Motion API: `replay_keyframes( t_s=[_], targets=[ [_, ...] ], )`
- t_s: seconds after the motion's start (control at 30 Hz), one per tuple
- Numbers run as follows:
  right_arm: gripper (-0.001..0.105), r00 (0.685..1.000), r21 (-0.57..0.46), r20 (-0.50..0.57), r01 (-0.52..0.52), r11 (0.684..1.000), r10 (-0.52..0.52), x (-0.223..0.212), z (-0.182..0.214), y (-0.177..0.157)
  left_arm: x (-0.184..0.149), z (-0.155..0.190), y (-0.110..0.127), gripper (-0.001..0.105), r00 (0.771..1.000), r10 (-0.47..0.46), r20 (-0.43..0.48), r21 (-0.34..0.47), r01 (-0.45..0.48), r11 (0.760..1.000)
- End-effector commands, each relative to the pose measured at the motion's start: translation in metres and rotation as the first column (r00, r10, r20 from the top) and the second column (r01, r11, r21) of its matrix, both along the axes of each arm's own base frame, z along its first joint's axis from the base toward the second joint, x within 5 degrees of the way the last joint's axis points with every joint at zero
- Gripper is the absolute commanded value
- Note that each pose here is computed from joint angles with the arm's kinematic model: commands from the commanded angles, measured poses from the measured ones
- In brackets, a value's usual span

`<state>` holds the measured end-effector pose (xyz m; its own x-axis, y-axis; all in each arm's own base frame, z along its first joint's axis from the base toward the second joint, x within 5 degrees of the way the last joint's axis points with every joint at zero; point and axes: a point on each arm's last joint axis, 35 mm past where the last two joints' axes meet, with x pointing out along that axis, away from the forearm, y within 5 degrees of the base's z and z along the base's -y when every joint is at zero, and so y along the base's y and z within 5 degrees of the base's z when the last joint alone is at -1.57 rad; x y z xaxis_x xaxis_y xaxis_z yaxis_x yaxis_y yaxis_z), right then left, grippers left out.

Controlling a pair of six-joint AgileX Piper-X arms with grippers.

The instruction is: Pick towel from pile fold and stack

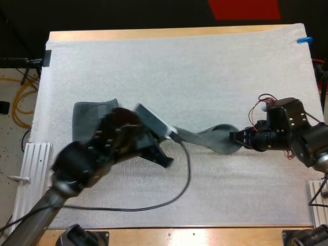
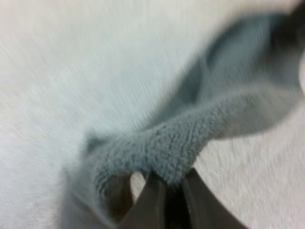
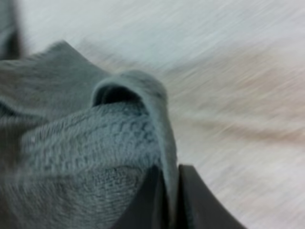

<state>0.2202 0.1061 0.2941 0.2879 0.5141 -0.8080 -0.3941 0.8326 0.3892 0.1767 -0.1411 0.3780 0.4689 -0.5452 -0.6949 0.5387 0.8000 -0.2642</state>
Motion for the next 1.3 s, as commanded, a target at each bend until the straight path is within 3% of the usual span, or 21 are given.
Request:
replay_keyframes(
  t_s=[0.0, 0.2, 0.37, 0.5, 0.6, 0.7, 0.87, 1.0, 1.27],
  targets=[
    [0.0, 0.998, 0.057, -0.054, -0.039, 0.998, 0.043, -0.009, 0.011, -0.001, -0.003, 0.01, 0.01, 0.0, 1.0, -0.007, 0.011, -0.05, 0.007, 0.999],
    [0.0, 0.975, 0.228, -0.105, -0.166, 0.959, 0.194, -0.027, 0.045, 0.008, -0.009, 0.019, 0.017, 0.0, 0.99, -0.137, -0.014, -0.18, 0.132, 0.975],
    [0.0, 0.986, 0.073, -0.113, -0.111, 0.991, 0.119, -0.028, 0.04, 0.006, -0.006, 0.029, 0.011, 0.0, 0.985, -0.163, 0.049, -0.266, 0.17, 0.949],
    [0.0, 0.963, 0.14, -0.212, -0.14, 0.98, 0.168, -0.036, 0.039, 0.006, -0.003, 0.033, 0.01, 0.0, 0.986, -0.147, 0.075, -0.291, 0.162, 0.943],
    [0.0, 0.943, 0.262, -0.228, -0.179, 0.948, 0.241, -0.037, 0.042, 0.009, -0.002, 0.033, 0.009, 0.0, 0.986, -0.146, 0.078, -0.292, 0.163, 0.942],
    [0.0, 0.951, 0.343, -0.175, -0.185, 0.921, 0.256, -0.033, 0.049, 0.013, -0.004, 0.03, 0.01, 0.0, 0.988, -0.148, 0.044, -0.278, 0.154, 0.948],
    [0.0, 0.989, 0.35, -0.057, -0.106, 0.931, 0.134, -0.026, 0.065, 0.014, -0.009, 0.02, 0.015, 0.0, 0.99, -0.141, -0.029, -0.201, 0.132, 0.971],
    [0.0, 0.994, 0.352, -0.003, -0.103, 0.93, 0.112, -0.034, 0.075, 0.009, -0.014, 0.012, 0.02, 0.0, 0.989, -0.118, -0.091, -0.124, 0.107, 0.987],
    [0.0, 0.996, 0.388, 0.067, -0.08, 0.918, 0.058, -0.064, 0.1, -0.006, -0.034, 0.008, 0.011, 0.0, 0.968, -0.178, -0.177, -0.106, 0.16, 0.981]
  ],
)
